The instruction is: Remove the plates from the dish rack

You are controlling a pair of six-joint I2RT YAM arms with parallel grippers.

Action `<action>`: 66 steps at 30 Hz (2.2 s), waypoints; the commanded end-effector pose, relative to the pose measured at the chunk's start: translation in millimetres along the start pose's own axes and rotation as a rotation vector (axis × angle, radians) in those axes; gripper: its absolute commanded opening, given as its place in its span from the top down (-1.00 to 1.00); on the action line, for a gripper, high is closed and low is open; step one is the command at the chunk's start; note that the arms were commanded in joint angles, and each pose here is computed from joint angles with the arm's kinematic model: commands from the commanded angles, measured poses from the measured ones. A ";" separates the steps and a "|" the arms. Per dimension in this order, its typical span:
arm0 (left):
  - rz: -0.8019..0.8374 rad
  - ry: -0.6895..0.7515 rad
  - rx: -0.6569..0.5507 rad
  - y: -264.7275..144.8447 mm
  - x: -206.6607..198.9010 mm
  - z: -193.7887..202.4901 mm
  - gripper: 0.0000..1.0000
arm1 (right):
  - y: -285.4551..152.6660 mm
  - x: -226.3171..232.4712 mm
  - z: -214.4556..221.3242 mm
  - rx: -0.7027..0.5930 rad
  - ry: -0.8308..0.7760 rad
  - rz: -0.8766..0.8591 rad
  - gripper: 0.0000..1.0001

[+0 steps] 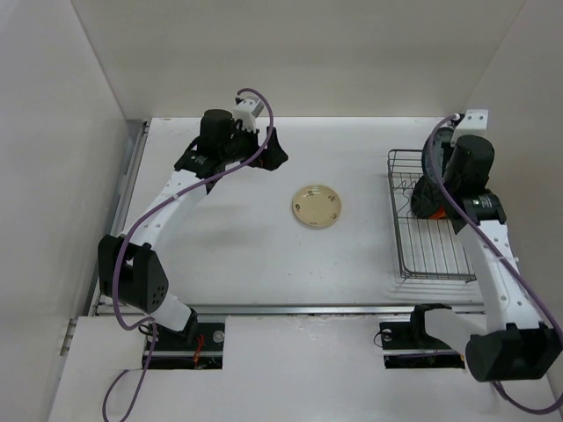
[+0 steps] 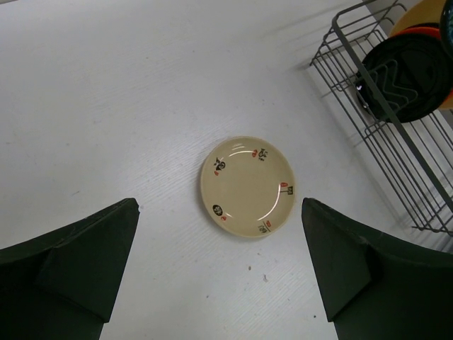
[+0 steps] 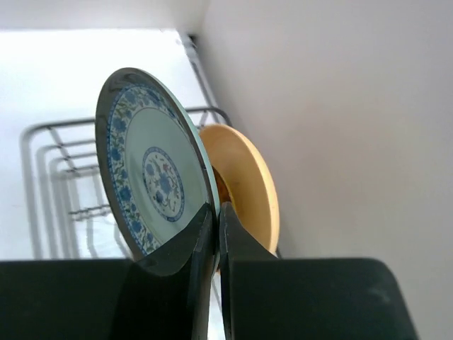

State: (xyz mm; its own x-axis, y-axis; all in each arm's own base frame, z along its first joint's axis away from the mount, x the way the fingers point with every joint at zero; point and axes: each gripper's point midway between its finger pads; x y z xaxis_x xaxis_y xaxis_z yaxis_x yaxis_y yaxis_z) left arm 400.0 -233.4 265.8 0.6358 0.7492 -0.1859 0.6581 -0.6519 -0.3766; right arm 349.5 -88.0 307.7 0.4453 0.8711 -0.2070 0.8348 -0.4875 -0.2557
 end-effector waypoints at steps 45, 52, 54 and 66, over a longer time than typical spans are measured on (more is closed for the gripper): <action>0.411 0.051 -0.018 -0.2 -62.0 -3.0 0.12 | -171.7 294.6 -39.6 0.107 0.021 -1.644 1.00; 0.433 0.051 -0.017 -1.8 -65.4 -2.8 0.95 | -166.8 299.2 -38.1 0.114 0.026 -1.616 1.00; 0.443 0.051 -0.017 -2.7 -67.0 -2.7 1.00 | -162.5 299.8 -40.3 0.100 0.027 -1.594 1.00; 0.244 0.003 0.008 14.6 -33.8 3.4 1.00 | -112.2 300.2 -23.3 0.145 0.051 -1.328 -0.52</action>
State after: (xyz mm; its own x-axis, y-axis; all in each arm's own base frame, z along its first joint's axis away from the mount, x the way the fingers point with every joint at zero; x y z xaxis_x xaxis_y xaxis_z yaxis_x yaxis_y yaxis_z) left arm 363.7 -276.0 259.0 0.8257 0.4714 -0.3098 0.3762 -0.8694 -0.3203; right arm 378.4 239.3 287.2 -0.7105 0.5965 0.3732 0.4864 0.7996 -0.3522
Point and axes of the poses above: each gripper's point midway between its finger pads, its own y axis out along the fingers, its own x axis along the line the jaws close on, z = x × y, and after that the axes turned 9 degrees about y, right-handed
